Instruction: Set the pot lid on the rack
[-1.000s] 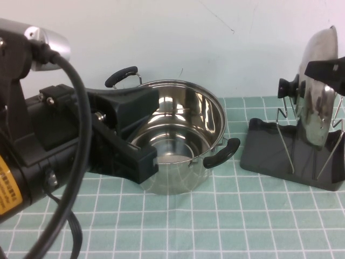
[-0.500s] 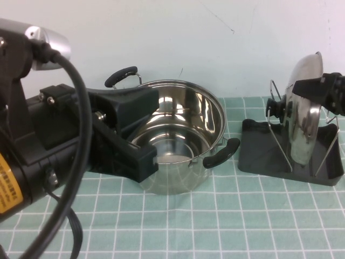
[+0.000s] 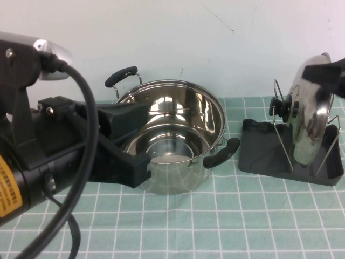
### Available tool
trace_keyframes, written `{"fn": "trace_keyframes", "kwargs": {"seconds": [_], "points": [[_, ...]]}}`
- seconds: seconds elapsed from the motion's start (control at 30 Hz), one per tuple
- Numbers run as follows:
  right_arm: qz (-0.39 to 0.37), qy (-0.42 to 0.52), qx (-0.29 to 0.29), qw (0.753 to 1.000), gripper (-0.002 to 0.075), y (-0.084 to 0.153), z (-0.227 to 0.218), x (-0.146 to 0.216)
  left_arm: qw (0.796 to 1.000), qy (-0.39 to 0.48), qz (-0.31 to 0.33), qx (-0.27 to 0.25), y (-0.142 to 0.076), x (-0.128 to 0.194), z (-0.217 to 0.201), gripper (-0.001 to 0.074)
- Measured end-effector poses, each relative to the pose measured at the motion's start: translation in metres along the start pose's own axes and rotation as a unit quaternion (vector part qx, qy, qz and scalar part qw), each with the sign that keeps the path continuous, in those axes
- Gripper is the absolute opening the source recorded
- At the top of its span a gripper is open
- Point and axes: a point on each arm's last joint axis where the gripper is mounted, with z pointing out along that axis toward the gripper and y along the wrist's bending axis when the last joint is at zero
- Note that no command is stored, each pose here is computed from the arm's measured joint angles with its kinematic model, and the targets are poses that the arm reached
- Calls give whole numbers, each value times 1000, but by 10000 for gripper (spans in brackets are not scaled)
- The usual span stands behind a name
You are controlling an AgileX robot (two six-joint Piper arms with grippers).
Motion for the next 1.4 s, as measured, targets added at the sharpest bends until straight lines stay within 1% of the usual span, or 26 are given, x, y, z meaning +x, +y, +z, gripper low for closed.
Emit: {"fn": "trace_keyframes", "kwargs": {"seconds": [0.07, 0.13, 0.17, 0.23, 0.27, 0.3, 0.37, 0.4, 0.47, 0.5, 0.6, 0.63, 0.7, 0.77, 0.8, 0.93, 1.0, 1.1, 1.23, 1.4], "points": [[-8, -13, -11, 1000, 640, 3, -10, -7, 1000, 5, 4, -5, 1, 1, 0, 6], [-26, -27, -32, 999, 638, 10, -22, -14, 1000, 10, 25, -9, 2, 2, 0, 6], [-41, -33, -50, 997, 629, 16, -28, -17, 999, 12, 37, -12, 2, 2, 0, 6], [-80, -41, -92, 992, 581, 33, -37, -23, 997, 23, 68, -24, 4, 2, -1, 6], [-106, -45, -117, 986, 532, 44, -42, -27, 996, 31, 78, -34, 5, 1, -2, 5], [-132, -51, -143, 980, 465, 56, -49, -31, 994, 44, 89, -49, 8, 0, -4, 3], [-175, -62, -184, 965, 306, 78, -61, -38, 988, 78, 98, -89, 14, -3, -10, 3], [-200, -68, -201, 957, 189, 91, -69, -43, 984, 96, 104, -113, 17, -4, -14, 1], [-256, -62, -211, 941, 89, 113, -82, -51, 974, 127, 106, -157, 24, -7, -22, 0], [-278, -48, -206, 937, 63, 118, -86, -52, 967, 145, 105, -183, 27, -10, -28, 0], [-373, 43, -168, 912, 20, 144, -100, -50, 954, 169, 101, -226, 33, -17, -41, 0], [-389, 70, -148, 907, 14, 150, -103, -48, 951, 175, 96, -235, 34, -20, -46, -1], [-432, 133, -95, 887, 8, 159, -108, -43, 949, 182, 87, -244, 35, -23, -55, -1], [-448, 172, -50, 876, 6, 164, -111, -37, 952, 179, 76, -238, 35, -23, -64, -1], [-466, 195, -19, 863, 6, 165, -114, -32, 954, 178, 69, -231, 35, -22, -69, -1], [-490, 218, 67, 841, 4, 169, -129, -24, 969, 154, 26, -192, 38, -10, -89, -1], [-494, 216, 110, 835, 4, 165, -138, -18, 976, 135, 12, -169, 40, -1, -99, -1], [-495, 189, 163, 832, 4, 156, -151, -5, 985, 101, 11, -137, 48, 21, -109, -1], [-487, 175, 193, 834, 4, 140, -161, 26, 993, 62, 18, -99, 57, 55, -112, -1], [-464, 161, 209, 846, 4, 110, -169, 84, 998, 20, 28, -53, 66, 97, -109, -1]]}}
